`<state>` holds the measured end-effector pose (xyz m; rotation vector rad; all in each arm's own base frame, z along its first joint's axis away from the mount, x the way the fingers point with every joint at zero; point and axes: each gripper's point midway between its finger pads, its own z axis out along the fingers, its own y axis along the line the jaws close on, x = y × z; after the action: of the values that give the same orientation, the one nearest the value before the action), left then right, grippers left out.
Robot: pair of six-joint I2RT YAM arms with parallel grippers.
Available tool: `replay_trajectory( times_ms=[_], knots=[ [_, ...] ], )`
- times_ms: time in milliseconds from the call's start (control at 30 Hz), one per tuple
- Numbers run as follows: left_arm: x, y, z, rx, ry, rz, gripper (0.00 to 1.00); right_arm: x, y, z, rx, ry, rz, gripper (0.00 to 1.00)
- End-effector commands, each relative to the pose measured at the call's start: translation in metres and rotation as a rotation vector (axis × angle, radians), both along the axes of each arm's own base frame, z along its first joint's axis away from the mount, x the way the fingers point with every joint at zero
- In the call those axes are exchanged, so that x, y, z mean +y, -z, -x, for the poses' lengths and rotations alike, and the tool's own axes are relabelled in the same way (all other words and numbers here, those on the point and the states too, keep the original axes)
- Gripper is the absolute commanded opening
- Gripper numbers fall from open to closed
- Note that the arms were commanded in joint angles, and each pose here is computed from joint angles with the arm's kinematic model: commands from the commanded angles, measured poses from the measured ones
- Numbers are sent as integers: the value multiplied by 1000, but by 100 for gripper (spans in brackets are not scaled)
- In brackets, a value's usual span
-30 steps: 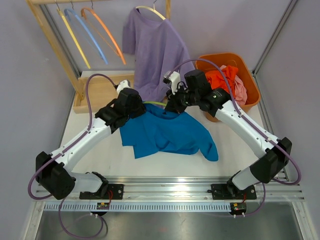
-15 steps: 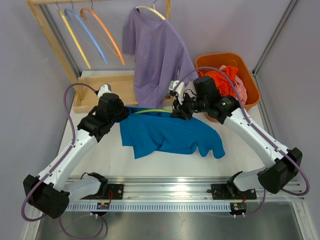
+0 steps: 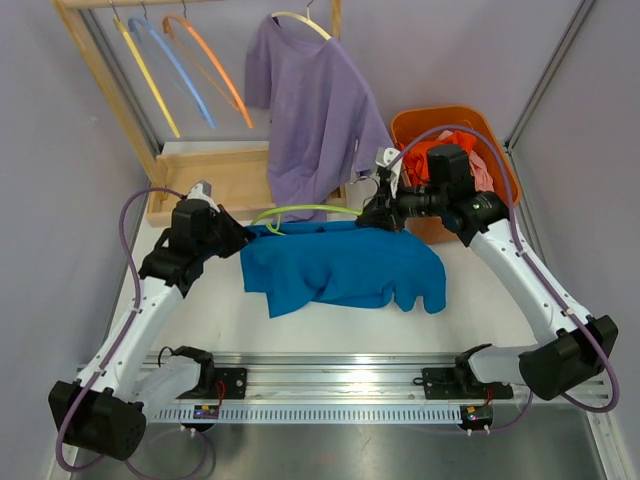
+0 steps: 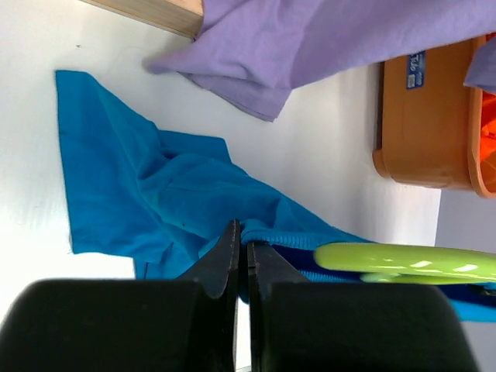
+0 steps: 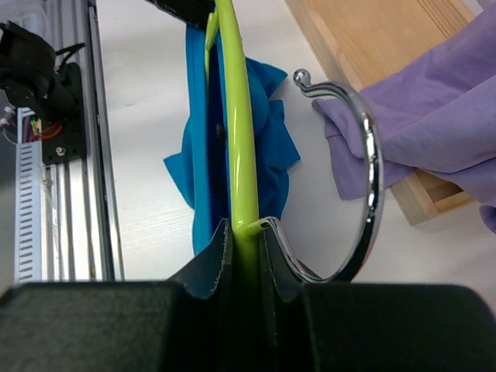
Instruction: Remove the t-shirt from the hanger
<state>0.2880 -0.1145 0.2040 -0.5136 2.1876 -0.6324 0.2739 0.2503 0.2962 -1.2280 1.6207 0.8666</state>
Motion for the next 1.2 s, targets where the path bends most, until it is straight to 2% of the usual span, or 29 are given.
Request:
replay_trajectory(
  times_ms=[0, 133, 233, 267, 300, 333, 400, 433, 467, 567, 600, 700, 833, 967, 1000, 1033, 1100, 1167],
  knots=[
    [89, 35, 0, 62, -268, -261, 0, -33, -34, 8, -15, 91, -55, 0],
    [81, 35, -1, 52, -231, -235, 0, -27, -49, 10, 10, 72, -119, 0],
    [67, 20, -9, -43, -165, -181, 0, -28, -44, -11, 51, 168, -120, 0],
    [57, 16, -9, -67, -117, -151, 5, -30, -41, -18, 61, 204, -112, 0],
    [49, 15, -8, -87, -66, -133, 12, -29, -34, -24, 97, 224, -108, 0],
    [43, 5, -11, -137, -36, -113, 28, -29, -30, -27, 112, 234, -101, 0],
    [26, -9, -4, -209, 75, -81, 46, -28, -23, -33, 133, 250, -86, 0],
    [20, -15, -3, -244, 115, -76, 62, -27, -18, -37, 145, 251, -75, 0],
    [11, -22, 3, -275, 180, -57, 71, -27, -16, -40, 146, 253, -70, 0],
    [2, -41, 18, -379, 298, -94, 85, -26, -9, -45, 140, 233, -49, 0],
    [-3, -50, 26, -433, 367, -123, 87, -24, -8, -45, 118, 203, -36, 0],
    [-5, -66, 38, -517, 448, -197, 94, -23, 0, -48, 122, 170, -3, 0],
    [-5, -84, 48, -594, 523, -281, 99, -20, 5, -48, 119, 109, 25, 0],
    [-20, -110, 46, -711, 663, -314, 99, -9, 17, -22, 85, -97, 80, 0],
    [-24, -118, 44, -757, 697, -337, 99, -5, 20, -16, 14, -172, 105, 0],
    [-30, -126, 43, -808, 734, -345, 99, -4, 24, -5, 18, -218, 124, 0],
    [-43, -134, 40, -866, 817, -354, 99, 0, 26, 11, -63, -326, 153, 0],
    [-66, -130, 41, -866, 938, -318, 99, 4, 25, 21, -116, -397, 163, 0]
  ],
)
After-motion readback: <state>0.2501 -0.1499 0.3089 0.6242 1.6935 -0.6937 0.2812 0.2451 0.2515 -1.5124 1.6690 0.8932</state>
